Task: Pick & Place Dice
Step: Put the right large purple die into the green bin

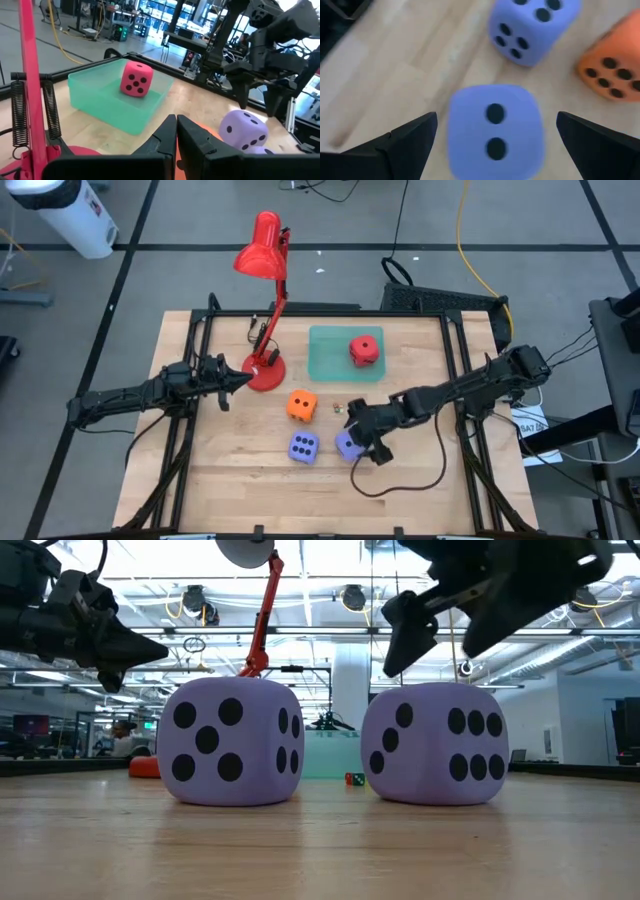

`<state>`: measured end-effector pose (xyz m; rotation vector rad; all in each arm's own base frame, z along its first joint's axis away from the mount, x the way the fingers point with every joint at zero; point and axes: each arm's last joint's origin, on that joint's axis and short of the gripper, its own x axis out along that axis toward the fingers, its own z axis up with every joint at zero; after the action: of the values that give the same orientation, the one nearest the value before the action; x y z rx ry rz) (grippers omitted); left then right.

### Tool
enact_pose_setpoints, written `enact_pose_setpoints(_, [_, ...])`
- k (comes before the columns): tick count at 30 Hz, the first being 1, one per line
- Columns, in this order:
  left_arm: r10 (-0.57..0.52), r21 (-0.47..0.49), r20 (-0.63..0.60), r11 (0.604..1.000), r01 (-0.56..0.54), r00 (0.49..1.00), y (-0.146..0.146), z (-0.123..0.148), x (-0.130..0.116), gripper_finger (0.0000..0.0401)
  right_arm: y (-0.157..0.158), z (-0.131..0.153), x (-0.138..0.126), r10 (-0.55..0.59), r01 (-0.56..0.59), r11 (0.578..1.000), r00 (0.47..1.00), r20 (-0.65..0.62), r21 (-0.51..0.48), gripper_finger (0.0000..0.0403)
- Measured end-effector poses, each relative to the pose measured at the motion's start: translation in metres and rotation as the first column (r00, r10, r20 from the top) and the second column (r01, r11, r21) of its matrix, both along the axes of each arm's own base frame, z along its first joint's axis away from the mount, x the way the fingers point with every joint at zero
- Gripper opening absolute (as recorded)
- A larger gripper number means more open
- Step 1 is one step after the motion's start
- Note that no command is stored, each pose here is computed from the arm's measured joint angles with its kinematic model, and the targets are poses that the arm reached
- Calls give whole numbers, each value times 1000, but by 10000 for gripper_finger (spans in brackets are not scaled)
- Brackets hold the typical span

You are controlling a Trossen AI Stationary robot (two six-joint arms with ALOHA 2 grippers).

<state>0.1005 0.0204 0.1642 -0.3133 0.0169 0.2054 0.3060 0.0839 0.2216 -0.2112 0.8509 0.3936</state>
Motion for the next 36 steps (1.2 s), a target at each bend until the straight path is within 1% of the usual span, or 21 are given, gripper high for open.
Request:
enact_pose_setpoints(2, [-7, -1, -1, 1000, 7, 1000, 0, 0, 0, 21, -1, -2, -1, 18, -17, 1000, 1000, -25, 25, 400])
enact_pose_setpoints(4, [-8, 0, -2, 1000, 8, 1000, 0, 0, 0, 21, 0, -9, 2, 15, -14, 1000, 999, -49, 25, 400])
enact_pose_setpoints(6, [-8, 11, -3, 1000, 8, 1000, 0, 0, 0, 21, 3, -16, 3, 3, -3, 1000, 998, -70, -6, 400])
enact_pose_setpoints(9, [-8, 16, -5, 1000, 9, 1000, 0, 0, 0, 21, 4, -18, 4, -47, 44, 998, 997, -60, -53, 400])
enact_pose_setpoints(14, [-9, 17, -5, 1000, 9, 1000, 0, 0, 0, 21, 4, -22, 6, -50, 46, 997, 996, -69, -60, 400])
enact_pose_setpoints(17, [-10, 17, -5, 1000, 10, 1000, 0, 0, 0, 21, 6, -35, 10, -47, 40, 997, 993, -106, -68, 400])
enact_pose_setpoints(19, [-10, 17, -5, 1000, 10, 1000, 0, 0, 0, 21, 9, -47, 12, -27, 18, 998, 987, -157, -58, 400])
enact_pose_setpoints(22, [-10, 16, -5, 1000, 10, 1000, 0, 0, 0, 21, 14, -68, 17, -2, -8, 999, 980, -197, -47, 400])
enact_pose_setpoints(26, [-17, 12, -5, 1000, 18, 1000, 0, 0, 0, 21, 16, -80, 19, -17, 5, 999, 973, -231, -52, 400])
enact_pose_setpoints(29, [-28, 11, -6, 1000, 28, 1000, -1, 0, 0, 21, 17, -80, 20, -48, 41, 999, 971, -235, -35, 400])
enact_pose_setpoints(32, [-28, 11, -6, 1000, 28, 1000, -1, 0, 0, 21, 17, -74, 20, -72, 71, 997, 974, -214, -13, 397])
enact_pose_setpoints(34, [-28, 10, -5, 1000, 28, 1000, -1, 0, 0, 21, 17, -64, 21, -85, 89, 996, 982, -170, 11, 391])
enact_pose_setpoints(36, [-28, 4, -4, 1000, 28, 1000, -1, 0, 0, 21, 16, -49, 20, -91, 94, 995, 991, -102, 30, 381])
